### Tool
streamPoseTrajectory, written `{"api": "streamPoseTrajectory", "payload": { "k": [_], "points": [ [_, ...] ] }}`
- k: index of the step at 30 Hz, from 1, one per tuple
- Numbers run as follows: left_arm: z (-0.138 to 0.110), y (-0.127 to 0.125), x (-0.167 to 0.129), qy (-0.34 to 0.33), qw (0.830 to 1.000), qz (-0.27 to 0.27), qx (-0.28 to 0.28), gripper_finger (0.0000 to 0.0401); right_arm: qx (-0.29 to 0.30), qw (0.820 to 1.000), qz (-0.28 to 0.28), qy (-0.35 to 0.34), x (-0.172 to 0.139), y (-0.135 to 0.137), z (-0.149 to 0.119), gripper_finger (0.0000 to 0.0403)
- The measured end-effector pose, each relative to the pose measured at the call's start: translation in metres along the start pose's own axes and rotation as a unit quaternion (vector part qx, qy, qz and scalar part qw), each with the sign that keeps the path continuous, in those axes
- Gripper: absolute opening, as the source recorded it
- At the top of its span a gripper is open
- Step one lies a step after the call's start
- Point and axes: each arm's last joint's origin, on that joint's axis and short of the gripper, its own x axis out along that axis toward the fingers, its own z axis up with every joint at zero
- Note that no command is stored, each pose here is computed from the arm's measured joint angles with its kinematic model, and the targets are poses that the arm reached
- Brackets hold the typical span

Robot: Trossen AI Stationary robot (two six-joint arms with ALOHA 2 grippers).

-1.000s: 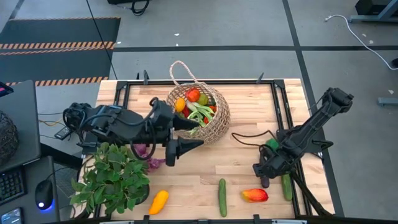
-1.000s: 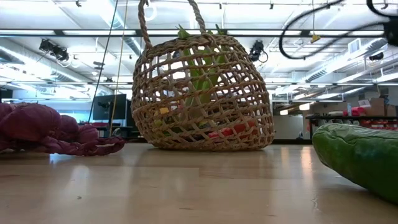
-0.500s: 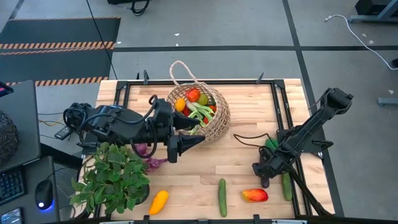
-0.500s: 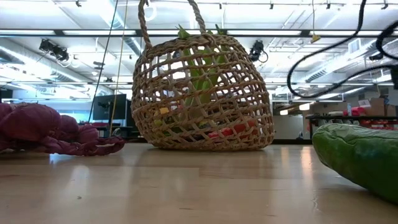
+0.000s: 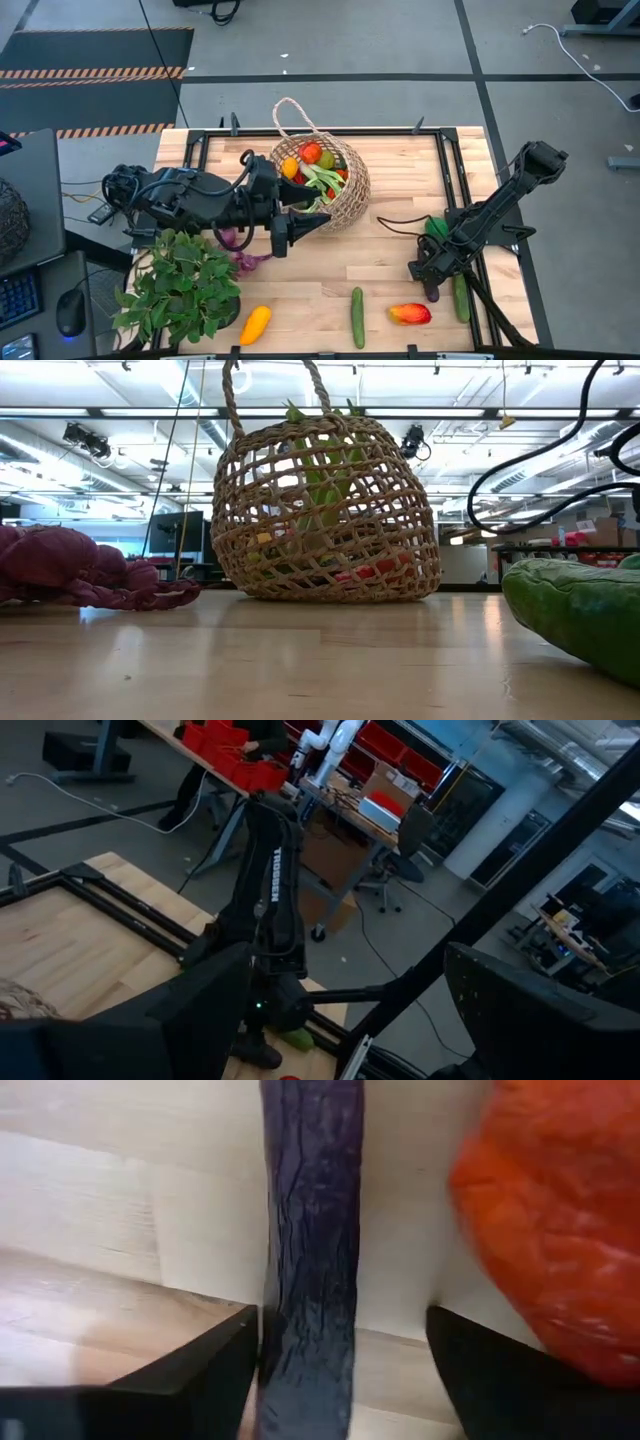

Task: Build produce basket
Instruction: Put the eggplant into the brown basket

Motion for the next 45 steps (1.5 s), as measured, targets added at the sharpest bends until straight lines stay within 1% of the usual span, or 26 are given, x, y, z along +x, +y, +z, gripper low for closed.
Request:
{"api": "streamPoseTrajectory", "payload": {
  "k": [5, 9, 12, 15, 20, 22, 24, 26, 29, 31, 34, 38, 41, 45],
  "points": [
    [0.003, 0.004, 0.003, -0.004, 1.000, 0.008, 0.001, 0.0336, -0.010, 1.000, 0.009, 0.004, 0.000, 0.001, -0.001, 0.0206],
    [0.004, 0.005, 0.003, -0.005, 1.000, 0.010, 0.001, 0.0336, -0.027, 0.998, 0.050, -0.010, -0.006, 0.011, -0.006, 0.0147],
    [0.003, 0.005, 0.003, -0.005, 1.000, 0.009, 0.001, 0.0336, -0.045, 0.996, 0.080, -0.007, -0.015, 0.022, -0.013, 0.0118],
    [0.005, 0.005, 0.001, -0.006, 1.000, 0.007, 0.000, 0.0336, -0.057, 0.993, 0.102, -0.008, -0.025, 0.032, -0.019, 0.0109],
    [0.016, 0.005, -0.017, -0.014, 1.000, -0.006, -0.004, 0.0336, -0.071, 0.988, 0.136, -0.020, -0.045, 0.048, -0.025, 0.0122],
    [0.020, 0.006, -0.026, -0.016, 1.000, -0.010, 0.000, 0.0336, -0.072, 0.983, 0.163, -0.037, -0.058, 0.057, -0.025, 0.0122],
    [0.023, 0.007, -0.031, -0.015, 1.000, -0.012, 0.001, 0.0336, -0.067, 0.976, 0.196, -0.070, -0.073, 0.066, -0.024, 0.0122],
    [0.023, 0.007, -0.035, -0.010, 1.000, -0.012, 0.004, 0.0336, -0.058, 0.961, 0.242, -0.117, -0.091, 0.077, -0.021, 0.0122],
    [0.022, 0.008, -0.036, -0.001, 1.000, -0.008, 0.013, 0.0336, -0.054, 0.928, 0.310, -0.198, -0.122, 0.095, -0.016, 0.0122],
    [0.019, 0.007, -0.037, 0.006, 1.000, -0.009, 0.024, 0.0336, -0.073, 0.906, 0.337, -0.247, -0.146, 0.107, -0.012, 0.0122],
    [0.018, 0.005, -0.038, 0.009, 0.999, -0.011, 0.030, 0.0335, -0.114, 0.876, 0.361, -0.299, -0.185, 0.123, -0.005, 0.0122],
    [0.018, 0.005, -0.037, 0.007, 0.999, -0.011, 0.029, 0.0334, -0.164, 0.835, 0.373, -0.370, -0.235, 0.136, 0.012, 0.0122],
    [0.020, 0.004, -0.037, -0.004, 0.999, -0.017, 0.036, 0.0334, -0.201, 0.804, 0.355, -0.433, -0.267, 0.139, 0.030, 0.0121],
    [0.024, 0.001, -0.036, -0.031, 0.999, -0.017, 0.025, 0.0334, -0.235, 0.764, 0.326, -0.504, -0.299, 0.139, 0.054, 0.0121]
  ]
}}
